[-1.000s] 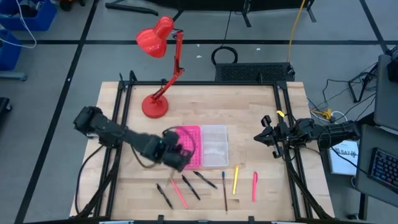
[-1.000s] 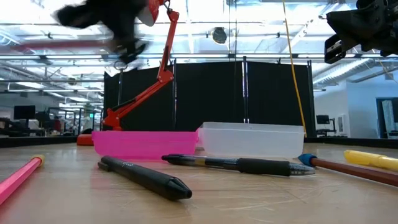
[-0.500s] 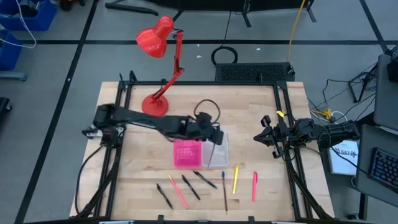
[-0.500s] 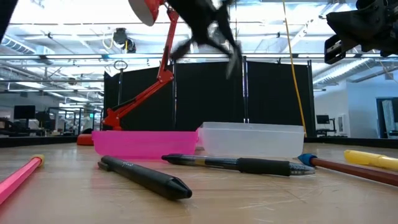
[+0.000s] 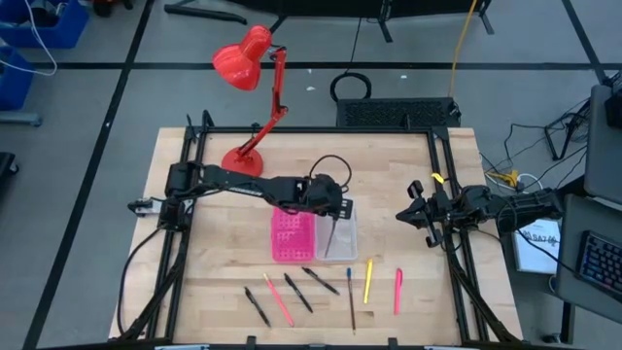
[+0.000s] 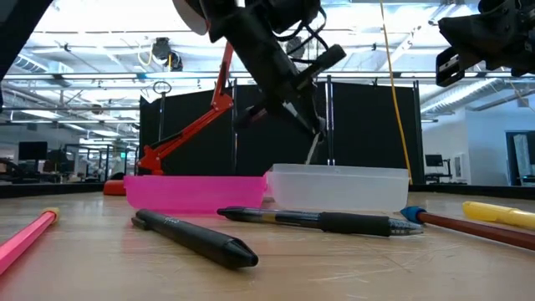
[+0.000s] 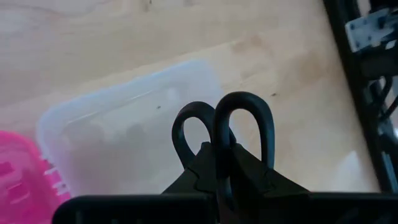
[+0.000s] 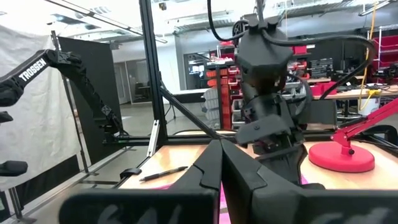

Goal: Pick & place school supplies into a supply box
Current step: Put the black scissors into the pink supply box

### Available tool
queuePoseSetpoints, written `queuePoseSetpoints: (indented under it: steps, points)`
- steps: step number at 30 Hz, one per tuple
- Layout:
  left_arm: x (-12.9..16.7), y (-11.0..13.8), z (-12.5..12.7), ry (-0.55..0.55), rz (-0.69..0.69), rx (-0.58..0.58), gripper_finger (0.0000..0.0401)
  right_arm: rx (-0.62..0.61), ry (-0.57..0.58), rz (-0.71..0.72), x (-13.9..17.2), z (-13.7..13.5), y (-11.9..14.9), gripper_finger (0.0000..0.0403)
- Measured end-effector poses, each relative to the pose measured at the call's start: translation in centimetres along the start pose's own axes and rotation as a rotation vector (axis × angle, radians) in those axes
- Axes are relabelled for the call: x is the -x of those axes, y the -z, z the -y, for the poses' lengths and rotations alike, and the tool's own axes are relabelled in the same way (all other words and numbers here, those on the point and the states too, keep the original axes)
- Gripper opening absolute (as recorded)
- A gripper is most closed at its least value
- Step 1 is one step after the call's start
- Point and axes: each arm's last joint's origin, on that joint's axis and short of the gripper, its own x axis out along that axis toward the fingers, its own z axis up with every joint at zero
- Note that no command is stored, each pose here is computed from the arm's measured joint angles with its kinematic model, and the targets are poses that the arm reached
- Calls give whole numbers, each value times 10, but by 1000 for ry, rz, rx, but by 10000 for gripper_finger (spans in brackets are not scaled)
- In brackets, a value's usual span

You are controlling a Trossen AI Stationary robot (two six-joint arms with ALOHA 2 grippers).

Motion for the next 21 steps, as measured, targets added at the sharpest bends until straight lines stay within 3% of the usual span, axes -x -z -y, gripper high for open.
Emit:
queuePoseSetpoints:
  steps: [7,21]
  points:
    - [-16,8,-14,-101,-48,0,24,0,0,-2,0,0,0,0]
    - [-20,4,-23,-179,-31,-13,27,-1,4,-7,-1,0,1,0]
